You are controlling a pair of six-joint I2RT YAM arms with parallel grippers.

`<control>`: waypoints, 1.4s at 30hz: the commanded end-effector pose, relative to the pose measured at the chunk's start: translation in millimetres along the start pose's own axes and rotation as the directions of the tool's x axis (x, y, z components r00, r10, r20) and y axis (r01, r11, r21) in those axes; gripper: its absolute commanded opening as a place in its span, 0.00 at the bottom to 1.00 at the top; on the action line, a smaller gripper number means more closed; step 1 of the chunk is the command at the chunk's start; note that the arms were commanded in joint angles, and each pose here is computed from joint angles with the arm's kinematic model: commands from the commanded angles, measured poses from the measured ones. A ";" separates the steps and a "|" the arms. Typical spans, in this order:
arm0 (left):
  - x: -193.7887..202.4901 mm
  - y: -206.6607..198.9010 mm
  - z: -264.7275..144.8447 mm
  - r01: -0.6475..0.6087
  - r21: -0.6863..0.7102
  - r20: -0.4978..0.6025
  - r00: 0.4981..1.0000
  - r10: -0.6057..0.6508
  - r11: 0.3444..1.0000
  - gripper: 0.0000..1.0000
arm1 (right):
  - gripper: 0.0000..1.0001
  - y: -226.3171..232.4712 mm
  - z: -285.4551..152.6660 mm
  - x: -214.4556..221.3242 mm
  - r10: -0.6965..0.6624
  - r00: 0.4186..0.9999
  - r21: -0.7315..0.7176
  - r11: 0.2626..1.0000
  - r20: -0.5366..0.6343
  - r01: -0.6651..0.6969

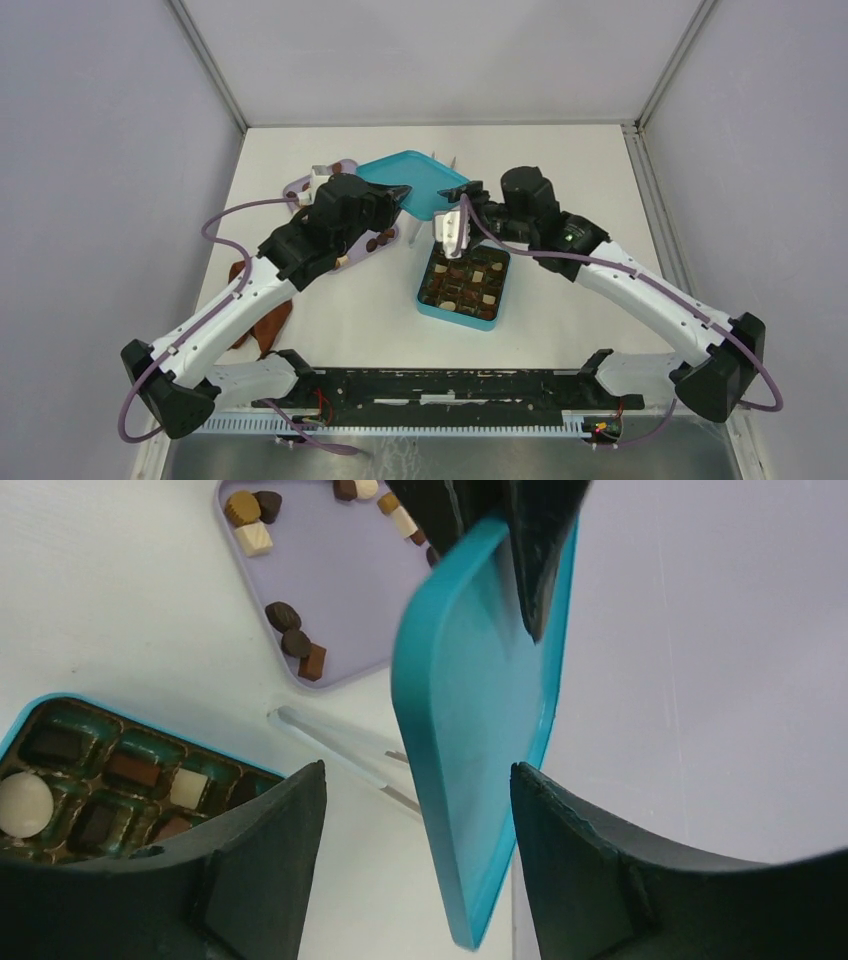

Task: Pack the chocolate
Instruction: Pick up the box lid from the center of the board.

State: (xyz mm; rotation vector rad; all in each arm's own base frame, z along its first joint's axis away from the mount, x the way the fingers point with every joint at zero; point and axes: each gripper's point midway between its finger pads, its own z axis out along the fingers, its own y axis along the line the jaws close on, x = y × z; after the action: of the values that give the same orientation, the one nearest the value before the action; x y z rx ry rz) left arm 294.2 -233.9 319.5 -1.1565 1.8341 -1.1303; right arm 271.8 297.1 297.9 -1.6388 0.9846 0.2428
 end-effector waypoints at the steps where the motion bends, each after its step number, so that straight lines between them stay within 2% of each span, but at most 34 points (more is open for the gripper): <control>1: 2.5 -35.5 -7.0 0.119 0.083 -0.033 0.993 -0.117 0.989 0.02 | 0.68 -34.4 7.4 6.8 -0.020 0.989 0.227 0.972 -0.149 0.054; 5: 5.8 -37.6 -8.2 0.121 0.085 -0.052 0.992 -0.117 0.989 0.02 | 0.51 -42.5 8.3 11.8 0.015 0.982 0.314 0.948 -0.187 0.045; 8: 6.9 -36.0 -7.7 0.126 0.077 -0.057 0.991 -0.122 0.989 0.02 | 0.35 -47.9 3.9 10.9 0.031 0.981 0.347 0.937 -0.194 0.039; 10: 7.7 -36.7 -7.9 0.135 0.076 -0.061 0.990 -0.130 0.988 0.02 | 0.22 -47.1 2.5 11.2 0.037 0.980 0.350 0.936 -0.193 0.034; 12: 8.6 -38.2 -7.7 0.138 0.079 -0.066 0.989 -0.133 0.987 0.08 | 0.05 -46.9 0.8 11.4 0.051 0.981 0.363 0.932 -0.188 0.021; 13: 9.1 -39.4 -8.2 0.142 0.080 -0.071 0.988 -0.136 0.987 0.11 | 0.00 -47.6 -0.6 11.4 0.059 0.981 0.372 0.928 -0.186 0.015; 14: 11.3 -39.7 -7.2 0.143 0.078 -0.079 0.987 -0.137 0.987 0.13 | 0.00 -46.7 -1.0 11.9 0.060 0.981 0.372 0.928 -0.187 0.014; 16: 14.8 -40.9 -6.3 0.147 0.078 -0.097 0.985 -0.140 0.986 0.25 | 0.00 -46.6 -2.0 12.0 0.067 0.980 0.374 0.927 -0.185 0.007; 20: 18.5 -42.9 -10.7 0.115 0.096 -0.122 0.987 -0.103 0.989 0.65 | 0.00 -51.2 -7.4 9.7 0.118 0.982 0.375 0.925 -0.145 -0.056; 23: 13.9 -43.2 -22.4 0.038 0.126 -0.112 0.993 -0.024 0.991 0.85 | 0.00 -57.3 -16.1 11.5 0.197 0.977 0.352 0.922 -0.079 -0.158; 25: 6.6 -41.5 -33.7 -0.034 0.148 -0.086 0.995 0.047 0.988 0.95 | 0.00 -61.0 -25.4 19.4 0.252 0.966 0.344 0.913 -0.054 -0.219; 28: -4.5 -38.9 -51.7 -0.201 0.205 -0.033 0.977 0.212 0.958 0.98 | 0.00 -61.3 -37.5 26.8 0.352 0.936 0.312 0.889 0.006 -0.336; 31: -11.1 -24.4 -64.2 -0.421 0.254 0.025 0.903 0.429 0.871 0.99 | 0.00 -59.0 -51.4 34.7 0.461 0.885 0.271 0.846 0.058 -0.459; 34: -20.0 9.5 -67.8 -0.629 0.223 0.072 0.773 0.630 0.745 1.00 | 0.00 -54.5 -62.1 33.2 0.590 0.799 0.189 0.777 0.117 -0.601; 38: -24.8 54.6 -56.8 -0.804 0.153 0.056 0.588 0.807 0.575 0.99 | 0.00 -42.6 -71.2 24.3 0.742 0.646 0.040 0.650 0.180 -0.759; 39: -27.3 63.3 -52.5 -0.829 0.123 0.044 0.554 0.831 0.546 0.97 | 0.00 -40.2 -74.5 23.6 0.769 0.610 0.010 0.619 0.191 -0.785; 42: -36.3 93.1 -40.3 -0.891 0.023 -0.012 0.452 0.892 0.452 0.95 | 0.00 -26.0 -81.6 24.0 0.869 0.447 -0.098 0.473 0.212 -0.875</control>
State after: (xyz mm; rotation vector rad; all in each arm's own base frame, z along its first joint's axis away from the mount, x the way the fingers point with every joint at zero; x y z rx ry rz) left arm 234.2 -185.2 298.9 -0.2538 1.9094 -0.8011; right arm 315.2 206.1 302.1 -0.9577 1.5997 0.7405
